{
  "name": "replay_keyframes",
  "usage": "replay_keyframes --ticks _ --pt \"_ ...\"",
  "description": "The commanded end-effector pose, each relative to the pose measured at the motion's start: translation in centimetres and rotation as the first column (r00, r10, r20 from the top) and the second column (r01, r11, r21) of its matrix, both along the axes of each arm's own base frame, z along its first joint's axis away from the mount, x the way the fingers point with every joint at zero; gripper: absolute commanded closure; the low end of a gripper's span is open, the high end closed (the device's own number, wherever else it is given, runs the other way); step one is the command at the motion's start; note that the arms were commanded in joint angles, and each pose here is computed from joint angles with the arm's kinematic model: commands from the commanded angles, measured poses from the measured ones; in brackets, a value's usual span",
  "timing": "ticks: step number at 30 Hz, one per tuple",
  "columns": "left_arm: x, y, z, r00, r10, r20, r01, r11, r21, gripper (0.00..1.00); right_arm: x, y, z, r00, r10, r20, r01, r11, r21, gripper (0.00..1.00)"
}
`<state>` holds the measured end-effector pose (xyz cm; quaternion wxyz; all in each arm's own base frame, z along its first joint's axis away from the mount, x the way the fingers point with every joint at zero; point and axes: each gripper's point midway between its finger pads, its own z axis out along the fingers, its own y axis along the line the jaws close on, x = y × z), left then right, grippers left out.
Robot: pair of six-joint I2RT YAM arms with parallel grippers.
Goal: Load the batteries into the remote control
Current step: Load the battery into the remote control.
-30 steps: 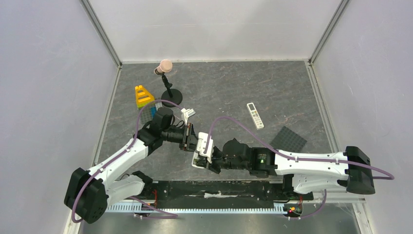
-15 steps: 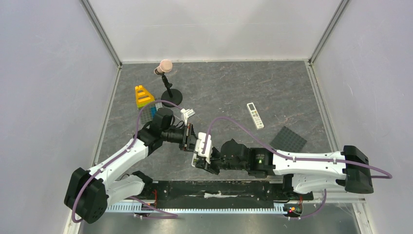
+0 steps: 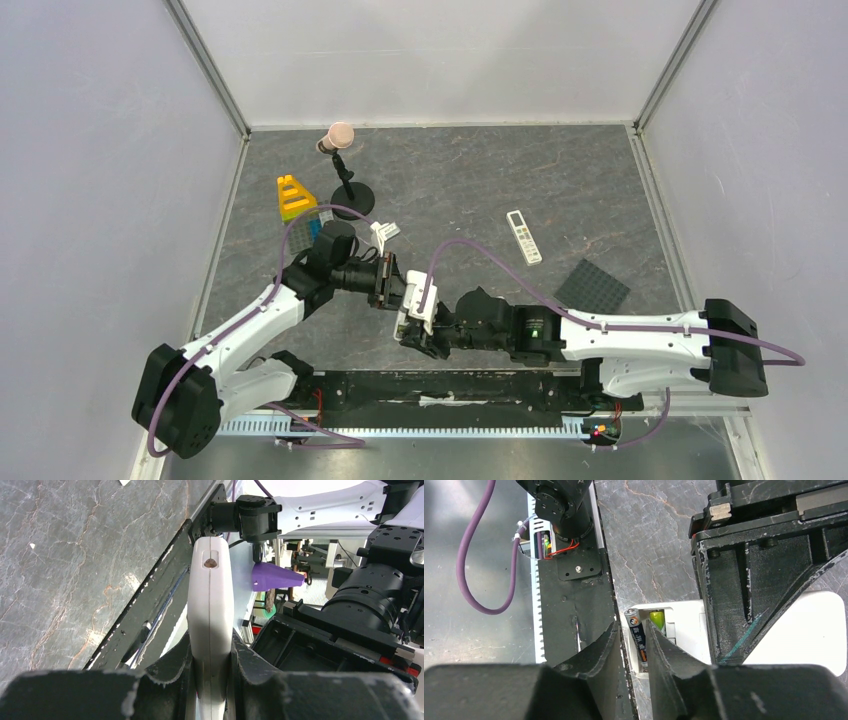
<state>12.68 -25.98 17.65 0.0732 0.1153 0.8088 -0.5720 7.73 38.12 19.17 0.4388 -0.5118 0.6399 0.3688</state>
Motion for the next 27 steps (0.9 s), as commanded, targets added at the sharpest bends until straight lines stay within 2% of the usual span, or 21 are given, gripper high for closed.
replay_keyframes --ticks 1,12,17,19,21,24,27 --pt "-0.5 -0.4 1.7 0.999 -0.037 0.0 0.037 0.997 -0.061 0.98 1.3 -0.7 0.5 0.996 -0.092 0.001 0.092 0.996 0.021 0.69" --pt "-0.3 -0.4 1.5 0.999 -0.032 -0.001 0.032 0.998 -0.055 0.98 1.8 -1.4 2.0 0.989 -0.143 -0.022 0.144 0.988 0.06 0.5" --pt "-0.2 -0.4 1.2 1.0 -0.03 0.003 0.03 0.998 -0.048 0.98 1.4 -2.2 4.8 0.985 -0.158 -0.075 0.166 0.977 0.133 0.31" --pt "-0.1 -0.4 1.2 1.0 -0.029 0.003 0.029 0.998 -0.046 0.98 1.2 -2.7 5.8 0.981 -0.163 -0.103 0.178 0.971 0.161 0.18" --pt "0.0 -0.5 1.1 1.0 -0.028 0.003 0.028 0.999 -0.045 0.98 1.0 -3.3 6.1 0.973 -0.18 -0.144 0.203 0.965 0.163 0.1" --pt "0.1 -0.5 1.2 1.0 -0.027 0.008 0.027 0.999 -0.044 0.98 1.5 -4.4 5.3 0.93 -0.275 -0.243 0.31 0.943 0.121 0.02" --pt "0.2 -0.6 1.2 1.0 -0.025 0.012 0.025 0.999 -0.044 0.98 2.4 -5.6 3.2 0.832 -0.414 -0.369 0.46 0.887 0.042 0.02"
